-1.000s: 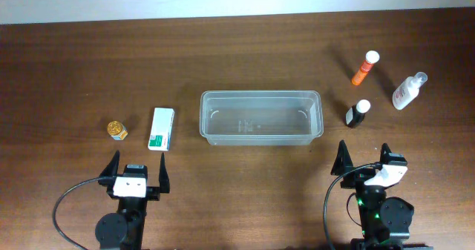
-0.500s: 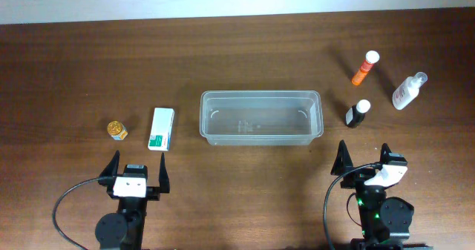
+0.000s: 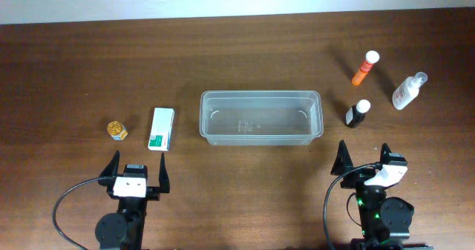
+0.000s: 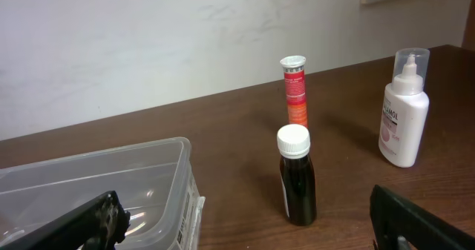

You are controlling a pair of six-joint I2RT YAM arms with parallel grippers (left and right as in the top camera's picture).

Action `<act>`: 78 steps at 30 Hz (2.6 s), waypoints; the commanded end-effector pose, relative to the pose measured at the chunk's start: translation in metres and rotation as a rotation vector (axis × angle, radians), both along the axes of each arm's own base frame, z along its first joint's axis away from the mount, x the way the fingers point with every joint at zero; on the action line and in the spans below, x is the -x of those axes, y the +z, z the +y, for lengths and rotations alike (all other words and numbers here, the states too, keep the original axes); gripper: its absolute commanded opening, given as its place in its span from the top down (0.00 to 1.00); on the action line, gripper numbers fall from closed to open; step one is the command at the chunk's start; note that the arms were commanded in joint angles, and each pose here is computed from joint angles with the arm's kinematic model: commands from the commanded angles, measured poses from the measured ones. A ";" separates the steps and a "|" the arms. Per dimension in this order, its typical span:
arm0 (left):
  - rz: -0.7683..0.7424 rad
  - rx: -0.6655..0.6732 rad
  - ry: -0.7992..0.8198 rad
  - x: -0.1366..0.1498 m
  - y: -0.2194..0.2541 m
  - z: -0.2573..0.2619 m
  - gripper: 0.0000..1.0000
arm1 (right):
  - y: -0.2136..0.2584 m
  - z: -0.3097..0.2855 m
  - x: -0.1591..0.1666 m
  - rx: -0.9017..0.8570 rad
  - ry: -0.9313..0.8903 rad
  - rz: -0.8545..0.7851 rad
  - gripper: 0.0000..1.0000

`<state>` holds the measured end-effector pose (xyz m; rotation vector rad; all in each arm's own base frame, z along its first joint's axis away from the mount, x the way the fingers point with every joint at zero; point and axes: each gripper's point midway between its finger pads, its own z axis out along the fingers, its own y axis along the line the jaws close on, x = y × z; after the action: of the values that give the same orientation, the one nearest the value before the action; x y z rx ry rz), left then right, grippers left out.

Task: Pack container

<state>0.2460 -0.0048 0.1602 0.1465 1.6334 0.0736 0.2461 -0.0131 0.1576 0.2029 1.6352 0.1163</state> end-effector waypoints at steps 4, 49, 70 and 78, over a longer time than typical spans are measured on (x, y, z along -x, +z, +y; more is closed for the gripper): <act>0.002 -0.016 -0.006 0.000 -0.002 0.000 0.01 | -0.002 0.002 0.000 0.010 0.006 0.002 0.02; 0.002 -0.016 -0.006 0.000 -0.002 0.000 0.01 | 0.051 0.057 0.009 -0.199 0.334 -0.174 0.02; 0.002 -0.016 -0.006 0.000 -0.002 0.000 0.01 | 0.117 -0.013 -0.032 0.027 -0.051 0.528 0.02; 0.002 -0.016 -0.006 0.000 -0.002 0.000 0.01 | 0.093 -0.018 -0.078 0.110 -0.002 0.869 0.02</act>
<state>0.2460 -0.0048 0.1601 0.1465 1.6338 0.0735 0.3104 -0.0281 0.2484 0.2859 2.4613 -0.0161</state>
